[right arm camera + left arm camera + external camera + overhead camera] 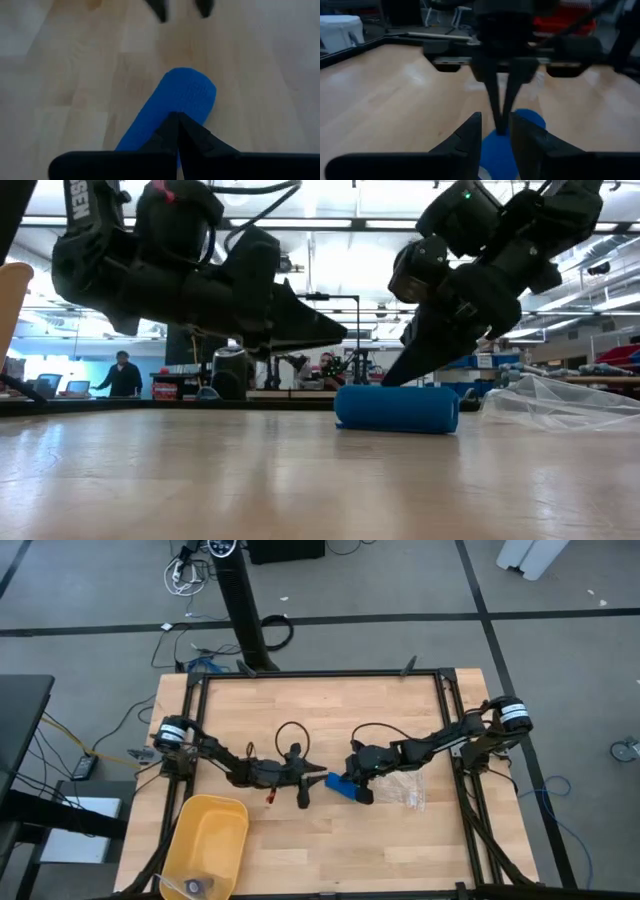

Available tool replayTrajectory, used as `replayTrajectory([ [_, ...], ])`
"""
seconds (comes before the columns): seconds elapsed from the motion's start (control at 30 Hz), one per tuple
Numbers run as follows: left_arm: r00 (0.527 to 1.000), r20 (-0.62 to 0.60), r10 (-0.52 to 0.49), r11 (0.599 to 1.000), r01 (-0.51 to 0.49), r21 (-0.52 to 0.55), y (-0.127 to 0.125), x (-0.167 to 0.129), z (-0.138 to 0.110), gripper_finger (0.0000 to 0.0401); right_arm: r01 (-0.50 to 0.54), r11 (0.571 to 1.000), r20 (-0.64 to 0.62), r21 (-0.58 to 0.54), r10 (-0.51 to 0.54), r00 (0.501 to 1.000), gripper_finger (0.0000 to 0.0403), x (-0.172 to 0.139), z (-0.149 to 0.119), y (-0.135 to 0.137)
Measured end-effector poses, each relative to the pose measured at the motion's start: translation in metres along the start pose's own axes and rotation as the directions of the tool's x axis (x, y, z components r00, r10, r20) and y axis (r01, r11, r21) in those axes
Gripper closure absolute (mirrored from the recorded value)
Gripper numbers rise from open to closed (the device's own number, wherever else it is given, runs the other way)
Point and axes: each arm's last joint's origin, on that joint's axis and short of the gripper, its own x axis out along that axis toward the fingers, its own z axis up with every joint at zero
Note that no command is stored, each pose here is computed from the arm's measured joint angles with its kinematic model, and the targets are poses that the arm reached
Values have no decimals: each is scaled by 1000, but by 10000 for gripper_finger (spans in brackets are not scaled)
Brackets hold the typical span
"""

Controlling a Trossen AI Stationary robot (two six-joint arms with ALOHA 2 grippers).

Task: Roll bandage
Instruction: Roll the blue bandage

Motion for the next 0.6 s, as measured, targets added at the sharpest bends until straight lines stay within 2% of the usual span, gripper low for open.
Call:
replayTrajectory([
  [0.07, 1000, -14, -12, 999, 12, 33, -5, 1, 0, 298, 6, 1000, -12, 3, -6, 1000, 401, 3, -2, -2],
  [0.2, 993, -120, -15, 991, 30, 129, -15, 9, -2, 298, 16, 1000, -17, 12, -16, 1000, 400, 11, -6, -6],
  [0.4, 966, -256, 23, 953, 56, 297, -29, 27, 6, 298, 17, 1000, -8, 11, -17, 1000, 401, 13, -7, -6],
  [0.5, 965, -260, 30, 947, 56, 316, -31, 32, 12, 298, 16, 1000, -6, 10, -16, 1000, 400, 13, -7, -5],
  [0.6, 954, -297, 42, 943, 60, 326, -30, 32, 7, 300, 15, 1000, -4, 9, -15, 1000, 399, 13, -7, -5],
])
